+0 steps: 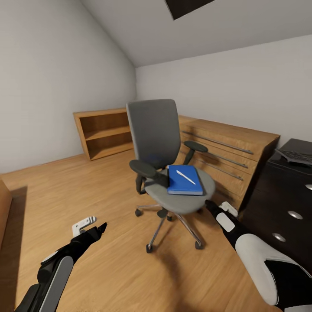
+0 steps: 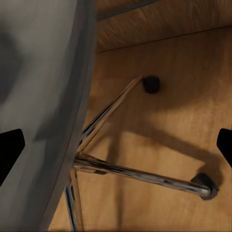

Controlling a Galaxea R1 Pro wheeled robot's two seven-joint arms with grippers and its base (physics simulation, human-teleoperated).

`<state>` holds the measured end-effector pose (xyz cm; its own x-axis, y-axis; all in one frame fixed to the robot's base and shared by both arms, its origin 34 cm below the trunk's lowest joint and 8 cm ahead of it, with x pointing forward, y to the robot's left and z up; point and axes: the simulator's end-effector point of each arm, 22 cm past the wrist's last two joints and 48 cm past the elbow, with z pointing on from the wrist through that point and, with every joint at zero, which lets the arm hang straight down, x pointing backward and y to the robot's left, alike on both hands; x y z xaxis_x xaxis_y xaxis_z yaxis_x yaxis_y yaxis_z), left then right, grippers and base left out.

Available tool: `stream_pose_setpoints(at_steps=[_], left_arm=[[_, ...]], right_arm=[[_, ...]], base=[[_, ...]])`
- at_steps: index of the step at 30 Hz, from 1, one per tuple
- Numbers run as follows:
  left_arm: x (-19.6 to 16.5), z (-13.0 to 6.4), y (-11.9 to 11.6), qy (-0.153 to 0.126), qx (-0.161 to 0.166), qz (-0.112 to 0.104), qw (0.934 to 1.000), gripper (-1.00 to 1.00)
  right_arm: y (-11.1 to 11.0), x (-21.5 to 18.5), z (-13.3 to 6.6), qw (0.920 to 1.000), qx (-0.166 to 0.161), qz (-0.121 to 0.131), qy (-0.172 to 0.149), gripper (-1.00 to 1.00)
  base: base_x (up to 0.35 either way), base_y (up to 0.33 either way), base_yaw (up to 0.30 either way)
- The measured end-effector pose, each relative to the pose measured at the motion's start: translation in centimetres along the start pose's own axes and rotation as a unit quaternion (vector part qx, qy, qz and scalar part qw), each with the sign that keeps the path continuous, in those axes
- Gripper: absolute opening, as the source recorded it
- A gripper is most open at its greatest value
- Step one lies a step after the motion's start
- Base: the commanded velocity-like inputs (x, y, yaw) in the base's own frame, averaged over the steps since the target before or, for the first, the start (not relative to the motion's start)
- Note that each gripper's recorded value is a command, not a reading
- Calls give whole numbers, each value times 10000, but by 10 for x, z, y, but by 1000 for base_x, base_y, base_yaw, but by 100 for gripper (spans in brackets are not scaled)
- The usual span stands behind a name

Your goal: In the bedroom, organize the workspace by keeping the computer under the desk, ensuring the monitor is on the desk, placing the keyboard on the desk next to the monitor, placing the mouse on the desk next to the keyboard, moving the folder from the swivel chair onto the desk next to the mouse, stacking the notebook on top of the folder with the pen on top of the notebook, and positioning the swivel chair next to the desk.

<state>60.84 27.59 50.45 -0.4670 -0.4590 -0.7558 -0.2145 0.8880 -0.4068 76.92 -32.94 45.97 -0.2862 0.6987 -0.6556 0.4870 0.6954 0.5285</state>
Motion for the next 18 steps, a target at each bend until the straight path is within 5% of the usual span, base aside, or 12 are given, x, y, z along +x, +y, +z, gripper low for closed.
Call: stream_pose_setpoints(at_steps=[10,18], left_arm=[[0,0,0,3,0,0,10000,100],[1,1,0,10,2,2,10000,100]], right_arm=[[1,3,0,10000,-24,24,32,100],[1,4,1,10000,-16,19,31,100]], base=[[-10,-5,104],[-271,-99,1]])
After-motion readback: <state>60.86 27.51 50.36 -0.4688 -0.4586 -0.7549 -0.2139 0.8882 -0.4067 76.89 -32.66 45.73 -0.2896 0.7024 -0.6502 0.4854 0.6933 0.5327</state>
